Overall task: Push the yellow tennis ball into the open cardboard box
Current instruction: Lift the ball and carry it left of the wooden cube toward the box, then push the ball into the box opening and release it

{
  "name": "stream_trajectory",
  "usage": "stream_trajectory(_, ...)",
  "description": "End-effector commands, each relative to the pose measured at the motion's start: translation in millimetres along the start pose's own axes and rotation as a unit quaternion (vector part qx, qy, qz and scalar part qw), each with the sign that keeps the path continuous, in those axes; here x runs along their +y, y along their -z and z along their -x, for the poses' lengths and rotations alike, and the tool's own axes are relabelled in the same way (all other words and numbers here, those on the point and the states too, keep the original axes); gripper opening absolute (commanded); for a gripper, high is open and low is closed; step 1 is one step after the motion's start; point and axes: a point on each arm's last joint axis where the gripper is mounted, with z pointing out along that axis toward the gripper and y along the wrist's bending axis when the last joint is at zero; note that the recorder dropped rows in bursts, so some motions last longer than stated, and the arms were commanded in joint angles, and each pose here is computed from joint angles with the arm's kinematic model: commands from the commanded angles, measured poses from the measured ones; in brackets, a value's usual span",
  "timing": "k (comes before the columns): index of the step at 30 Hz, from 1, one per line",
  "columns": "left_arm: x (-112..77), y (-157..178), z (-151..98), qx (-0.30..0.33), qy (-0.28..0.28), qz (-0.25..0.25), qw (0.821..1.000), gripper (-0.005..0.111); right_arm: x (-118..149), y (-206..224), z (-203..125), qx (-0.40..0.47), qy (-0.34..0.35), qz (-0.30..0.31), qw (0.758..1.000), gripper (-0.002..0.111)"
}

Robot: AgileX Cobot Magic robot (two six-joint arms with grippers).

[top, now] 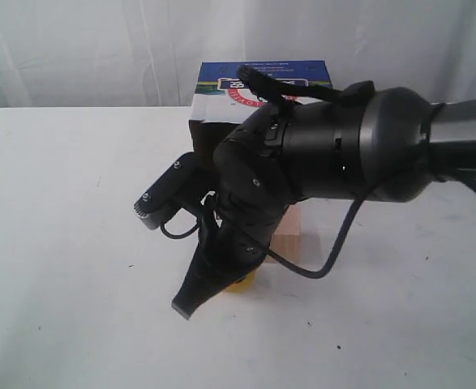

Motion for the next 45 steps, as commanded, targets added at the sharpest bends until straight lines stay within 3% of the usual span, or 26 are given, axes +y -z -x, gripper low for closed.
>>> stream_trajectory(1,0.1,0,-1,-0.003,0.001,0.0,1.0,0.0,-21,-29,-4,-0.007,0.019,-0.03,0.999,0.0)
stream_trajectory(10,0.1,0,-1,-0.003,0.001,0.0,1.0,0.0,-43,-66,27,-0.049,0.039,-0.058,0.996,0.0)
stream_trajectory(30,0.1,0,-1,-0.003,0.001,0.0,1.0,0.0,-57,-56,45,-0.079,0.051,-0.096,0.991,0.0)
stream_trajectory(40,0.1,0,-1,-0.003,0.001,0.0,1.0,0.0,-66,-31,73,-0.132,0.053,-0.118,0.983,0.0)
stream_trajectory(45,0.1,0,-1,-0.003,0.001,0.0,1.0,0.0,-61,-19,66,-0.085,0.03,-0.108,0.99,0.0)
